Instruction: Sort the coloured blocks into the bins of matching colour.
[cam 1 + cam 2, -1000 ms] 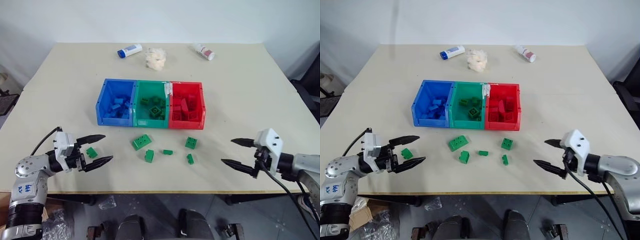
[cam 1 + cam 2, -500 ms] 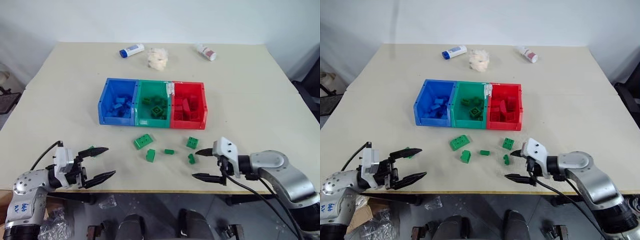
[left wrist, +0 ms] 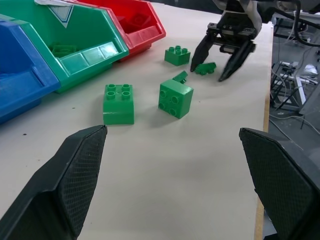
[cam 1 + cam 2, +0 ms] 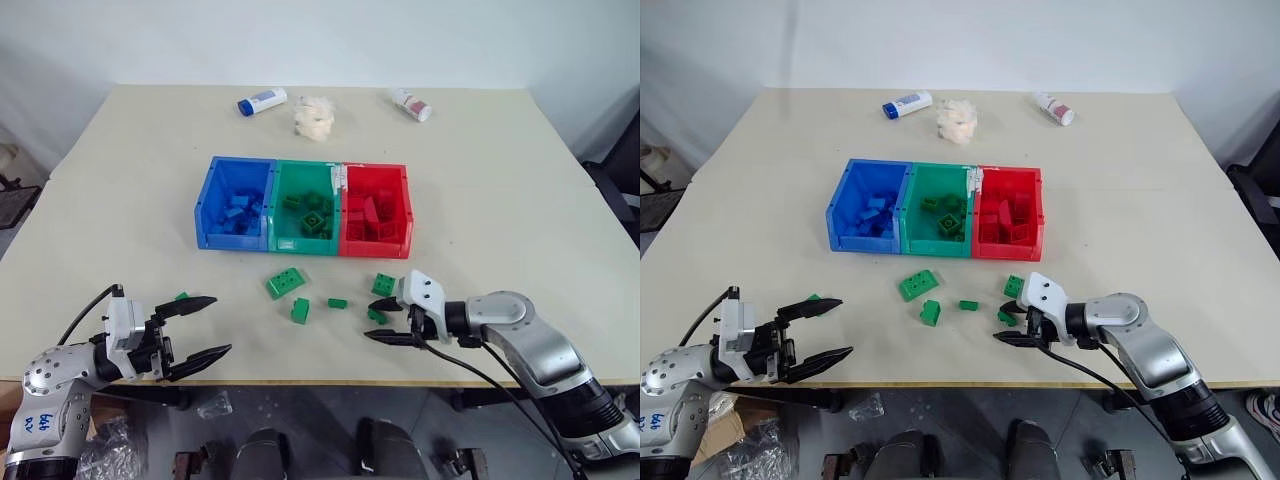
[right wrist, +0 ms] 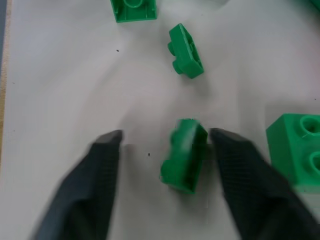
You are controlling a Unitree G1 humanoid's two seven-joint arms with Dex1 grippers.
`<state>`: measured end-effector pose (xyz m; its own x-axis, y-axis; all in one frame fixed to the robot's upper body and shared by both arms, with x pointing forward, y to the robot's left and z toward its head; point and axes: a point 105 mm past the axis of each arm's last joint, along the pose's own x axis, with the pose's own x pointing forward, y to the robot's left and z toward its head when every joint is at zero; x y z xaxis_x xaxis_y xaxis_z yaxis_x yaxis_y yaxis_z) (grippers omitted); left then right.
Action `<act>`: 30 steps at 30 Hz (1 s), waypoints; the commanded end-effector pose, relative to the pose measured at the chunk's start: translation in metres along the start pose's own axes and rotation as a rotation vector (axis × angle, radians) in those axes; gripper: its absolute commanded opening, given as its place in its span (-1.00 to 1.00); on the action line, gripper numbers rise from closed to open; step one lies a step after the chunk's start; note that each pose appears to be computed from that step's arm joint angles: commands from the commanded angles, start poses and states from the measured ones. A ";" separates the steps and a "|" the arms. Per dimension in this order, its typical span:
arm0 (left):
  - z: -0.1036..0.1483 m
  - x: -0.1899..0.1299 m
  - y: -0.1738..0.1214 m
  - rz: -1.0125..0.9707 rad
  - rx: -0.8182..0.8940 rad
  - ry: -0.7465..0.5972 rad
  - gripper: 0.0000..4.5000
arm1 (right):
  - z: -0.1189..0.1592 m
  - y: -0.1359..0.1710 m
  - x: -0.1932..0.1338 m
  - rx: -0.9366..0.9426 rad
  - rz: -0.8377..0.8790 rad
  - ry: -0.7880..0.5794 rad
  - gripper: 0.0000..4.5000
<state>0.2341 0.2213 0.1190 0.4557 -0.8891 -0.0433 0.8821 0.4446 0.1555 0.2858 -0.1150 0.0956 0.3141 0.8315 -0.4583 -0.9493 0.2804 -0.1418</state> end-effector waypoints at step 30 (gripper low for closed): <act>0.015 0.020 0.025 -0.003 0.088 -0.084 1.00 | 0.150 -0.085 0.053 -0.177 -0.293 -0.469 0.69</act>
<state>0.2634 0.2114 0.1337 0.4373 -0.8986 0.0351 0.8739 0.4339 0.2190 0.3932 -0.0182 0.2019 0.5254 0.8508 0.0066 -0.8001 0.4967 -0.3364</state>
